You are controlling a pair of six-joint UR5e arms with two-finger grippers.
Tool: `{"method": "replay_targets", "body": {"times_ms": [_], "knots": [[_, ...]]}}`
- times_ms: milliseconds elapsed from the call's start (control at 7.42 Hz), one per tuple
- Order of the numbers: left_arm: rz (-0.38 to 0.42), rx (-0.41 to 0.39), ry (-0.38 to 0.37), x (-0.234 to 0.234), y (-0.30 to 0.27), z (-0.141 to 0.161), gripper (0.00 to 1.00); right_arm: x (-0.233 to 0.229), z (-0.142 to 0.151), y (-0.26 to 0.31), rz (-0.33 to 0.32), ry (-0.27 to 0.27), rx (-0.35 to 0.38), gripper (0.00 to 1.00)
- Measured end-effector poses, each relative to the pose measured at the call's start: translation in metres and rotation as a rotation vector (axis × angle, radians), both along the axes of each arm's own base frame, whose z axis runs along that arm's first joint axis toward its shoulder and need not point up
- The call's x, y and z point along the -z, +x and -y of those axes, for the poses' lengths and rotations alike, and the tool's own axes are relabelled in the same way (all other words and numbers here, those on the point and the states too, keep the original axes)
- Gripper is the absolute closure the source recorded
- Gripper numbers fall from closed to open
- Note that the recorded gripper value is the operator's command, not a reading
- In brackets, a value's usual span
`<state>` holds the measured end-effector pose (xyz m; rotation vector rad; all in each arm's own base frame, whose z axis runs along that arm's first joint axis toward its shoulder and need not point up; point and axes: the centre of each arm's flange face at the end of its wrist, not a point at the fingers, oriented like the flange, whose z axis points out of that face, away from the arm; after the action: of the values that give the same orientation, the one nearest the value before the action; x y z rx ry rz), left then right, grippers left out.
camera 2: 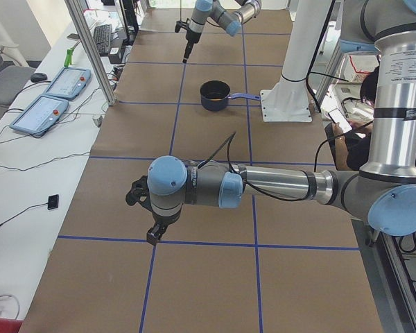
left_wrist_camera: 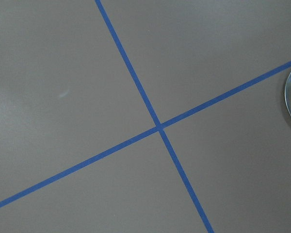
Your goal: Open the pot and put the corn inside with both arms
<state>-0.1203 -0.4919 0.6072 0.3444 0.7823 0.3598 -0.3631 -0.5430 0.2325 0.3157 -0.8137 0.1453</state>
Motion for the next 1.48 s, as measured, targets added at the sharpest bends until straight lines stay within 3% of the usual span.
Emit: {"method": "replay_targets", "body": {"times_ms": [270,539,809,1078,1482], "knots": [[-0.013,0.027,-0.060,-0.003,0.007,0.003,0.01,-0.065,0.064,0.144,-0.086,0.027,0.174,0.00],[0.006,0.046,-0.126,-0.012,0.012,0.000,0.01,-0.151,0.077,0.279,-0.097,0.029,0.276,0.00],[0.010,0.049,-0.178,-0.019,0.014,-0.007,0.01,-0.241,0.053,0.376,-0.134,0.001,0.350,0.00],[0.010,0.051,-0.193,-0.022,0.015,-0.010,0.01,-0.317,0.000,0.446,-0.141,-0.066,0.363,0.00],[-0.008,0.041,-0.213,-0.040,0.018,-0.024,0.01,-0.387,-0.057,0.460,-0.118,-0.174,0.353,0.00]]}}
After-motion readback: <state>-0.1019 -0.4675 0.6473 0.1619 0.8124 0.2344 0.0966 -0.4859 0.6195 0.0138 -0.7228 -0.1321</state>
